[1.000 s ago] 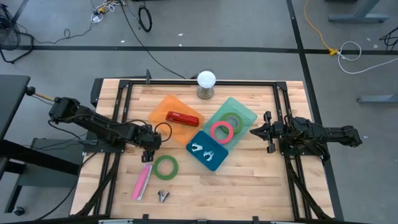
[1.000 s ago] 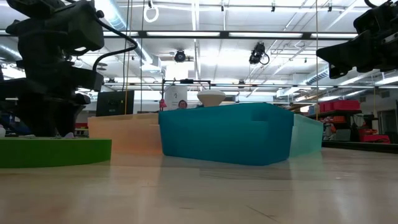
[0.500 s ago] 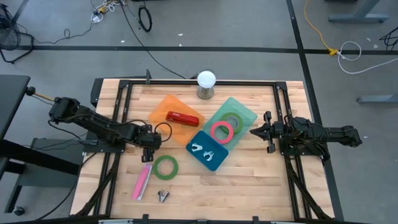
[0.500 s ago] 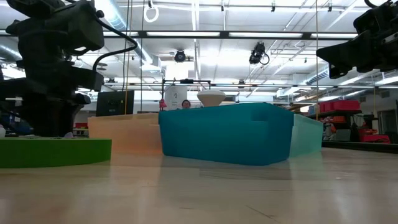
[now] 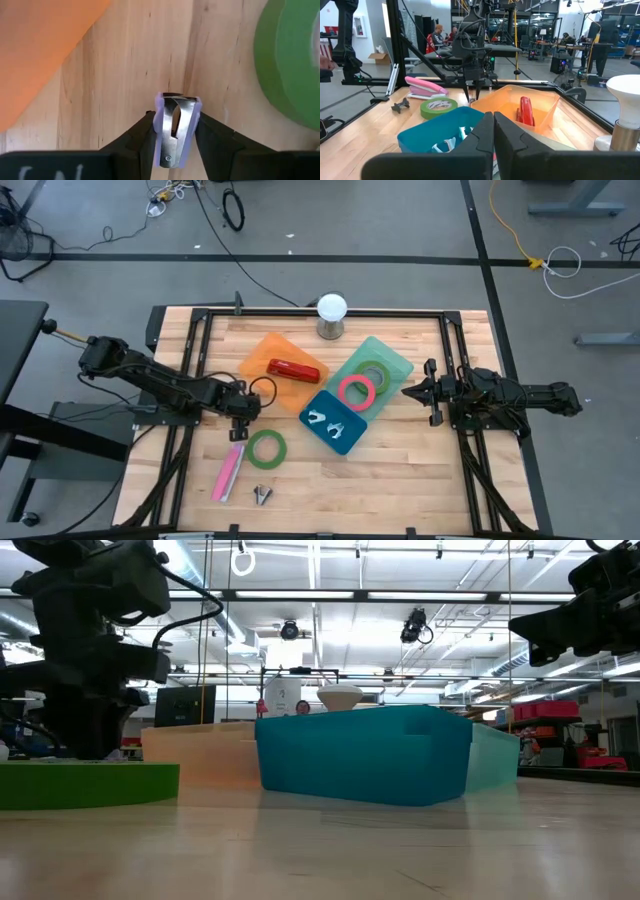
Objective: Pick and place Stapler, Stapler remover, tape
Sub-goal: Put the purple staple remover into the blue bin
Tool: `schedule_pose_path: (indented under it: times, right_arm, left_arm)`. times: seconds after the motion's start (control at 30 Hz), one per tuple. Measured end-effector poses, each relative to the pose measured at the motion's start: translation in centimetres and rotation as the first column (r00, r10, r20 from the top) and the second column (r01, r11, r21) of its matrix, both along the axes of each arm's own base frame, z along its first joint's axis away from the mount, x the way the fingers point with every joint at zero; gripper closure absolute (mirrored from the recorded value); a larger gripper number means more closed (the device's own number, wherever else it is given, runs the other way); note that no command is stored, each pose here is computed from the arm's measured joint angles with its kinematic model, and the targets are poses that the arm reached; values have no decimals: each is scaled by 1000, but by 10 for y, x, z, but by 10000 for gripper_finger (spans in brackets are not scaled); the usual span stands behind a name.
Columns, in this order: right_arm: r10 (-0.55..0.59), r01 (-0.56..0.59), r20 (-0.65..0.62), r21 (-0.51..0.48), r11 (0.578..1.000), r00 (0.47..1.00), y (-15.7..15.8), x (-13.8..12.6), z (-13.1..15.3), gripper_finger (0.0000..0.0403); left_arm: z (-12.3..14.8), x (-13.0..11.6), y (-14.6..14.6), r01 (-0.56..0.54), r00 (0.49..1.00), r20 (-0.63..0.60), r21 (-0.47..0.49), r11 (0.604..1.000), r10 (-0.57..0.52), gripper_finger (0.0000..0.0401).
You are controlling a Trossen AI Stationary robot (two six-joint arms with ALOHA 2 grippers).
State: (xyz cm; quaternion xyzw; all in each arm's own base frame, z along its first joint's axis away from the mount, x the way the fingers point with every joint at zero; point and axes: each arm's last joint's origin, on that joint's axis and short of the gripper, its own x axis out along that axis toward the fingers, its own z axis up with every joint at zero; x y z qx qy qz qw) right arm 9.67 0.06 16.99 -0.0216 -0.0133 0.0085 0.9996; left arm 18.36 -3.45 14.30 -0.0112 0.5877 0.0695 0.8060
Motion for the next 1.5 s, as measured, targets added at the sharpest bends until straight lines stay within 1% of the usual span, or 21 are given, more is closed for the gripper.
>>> schedule_pose_path:
  times: [0.43,0.53,0.63,0.77,1.03,1.33,1.5]
  right_arm:
    - [0,0,0,0,1000,1000,0,0,0,392]
    - [0,0,0,0,1000,1000,0,0,0,392]
    - [0,0,0,0,1000,1000,0,0,0,392]
    - [0,0,0,0,1000,1000,0,0,0,392]
    - [0,0,0,0,1000,1000,0,0,0,392]
    - [0,0,0,0,1000,1000,0,0,0,392]
    - [0,0,0,0,1000,1000,0,0,0,392]
  left_arm:
    - [31,21,-4,1,995,99,-13,1000,0,266]
    - [39,26,-4,-7,993,121,11,1000,5,266]
    - [46,29,-4,22,991,129,52,998,-29,266]
    - [57,34,-2,49,987,147,85,995,-62,266]
    - [77,46,11,44,977,201,113,993,-67,266]
    - [99,57,35,21,966,250,163,986,-62,266]
    - [101,57,51,-23,966,259,136,990,-13,266]
